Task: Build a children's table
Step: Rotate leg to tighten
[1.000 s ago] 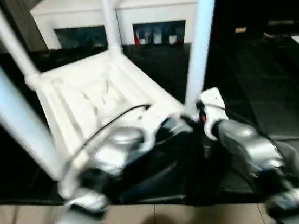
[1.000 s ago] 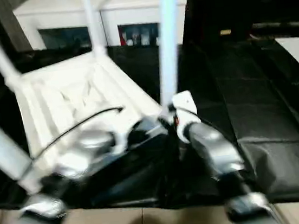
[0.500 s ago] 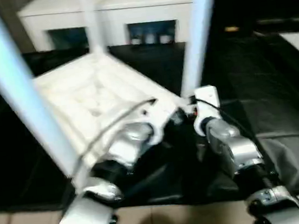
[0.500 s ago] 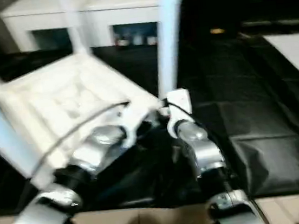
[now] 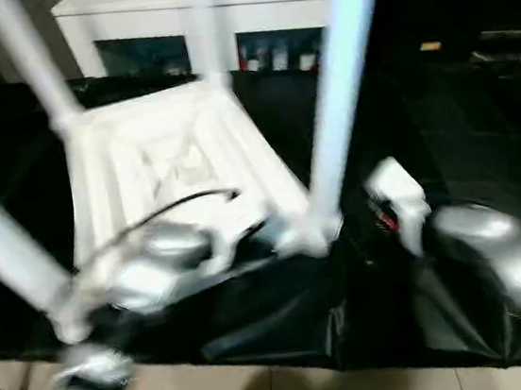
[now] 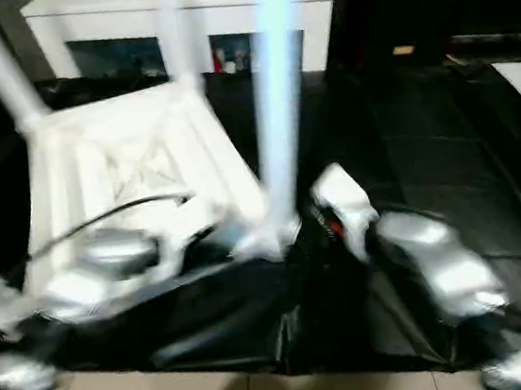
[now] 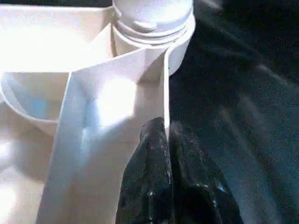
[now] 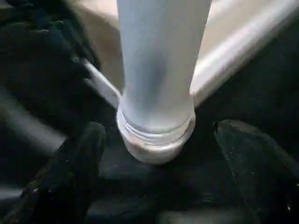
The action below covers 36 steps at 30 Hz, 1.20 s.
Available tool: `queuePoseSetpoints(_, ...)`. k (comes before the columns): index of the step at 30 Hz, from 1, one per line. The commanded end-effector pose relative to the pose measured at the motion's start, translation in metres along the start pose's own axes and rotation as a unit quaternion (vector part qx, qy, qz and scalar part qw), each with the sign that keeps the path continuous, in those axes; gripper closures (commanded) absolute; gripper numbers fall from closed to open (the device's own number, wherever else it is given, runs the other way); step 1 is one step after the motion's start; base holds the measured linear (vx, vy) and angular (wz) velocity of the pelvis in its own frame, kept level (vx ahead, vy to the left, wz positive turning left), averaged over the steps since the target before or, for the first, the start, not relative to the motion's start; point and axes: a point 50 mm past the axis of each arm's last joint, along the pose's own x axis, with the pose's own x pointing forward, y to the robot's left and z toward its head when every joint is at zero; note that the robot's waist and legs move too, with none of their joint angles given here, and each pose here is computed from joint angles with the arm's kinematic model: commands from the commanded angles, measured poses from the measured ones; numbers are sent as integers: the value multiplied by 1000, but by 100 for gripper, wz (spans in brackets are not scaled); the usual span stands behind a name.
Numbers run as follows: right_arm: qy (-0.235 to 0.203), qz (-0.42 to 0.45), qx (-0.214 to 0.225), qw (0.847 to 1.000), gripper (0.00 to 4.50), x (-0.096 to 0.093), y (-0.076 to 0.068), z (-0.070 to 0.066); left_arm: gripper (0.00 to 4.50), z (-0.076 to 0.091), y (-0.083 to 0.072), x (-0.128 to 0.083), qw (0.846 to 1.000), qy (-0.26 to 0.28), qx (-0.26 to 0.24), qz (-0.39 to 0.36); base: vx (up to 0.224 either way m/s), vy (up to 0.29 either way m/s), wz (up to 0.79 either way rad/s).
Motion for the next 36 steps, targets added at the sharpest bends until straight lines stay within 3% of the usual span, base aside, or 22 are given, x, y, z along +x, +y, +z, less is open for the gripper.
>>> queuePoseSetpoints(1, 3, 28, -5, 1000, 40, 3, 6, 3, 450, 6, -12, 9, 999, -2, 11, -53, 0, 0, 0)
queuePoseSetpoints(8, 7, 31, -6, 999, 40, 7, 6, 1, 450, 8, -12, 4, 999, 2, 14, -52, 0, 0, 0)
queuePoseSetpoints(22, 42, 37, -15, 998, 173, 6, 4, -7, 450, 7, -10, 3, 999, 10, 11, -45, 0, 0, 0)
queuePoseSetpoints(27, 50, 39, -23, 998, 187, 7, 4, -9, 450, 6, -9, 4, 999, 14, 11, -42, 0, 0, 0)
queuePoseSetpoints(33, 9, -13, 0, 1000, 188, 14, -2, -5, 450, 6, -4, 6, 1000, 7, 0, -8, 0, 0, 0)
queuePoseSetpoints(34, -29, -67, 40, 997, 188, 21, -9, -2, 450, 8, 3, 11, 999, -11, -21, 33, 0, 0, 0)
queuePoseSetpoints(36, -38, -83, 55, 994, 189, 23, -11, -2, 450, 9, 5, 13, 998, -16, -29, 46, 0, 0, 0)
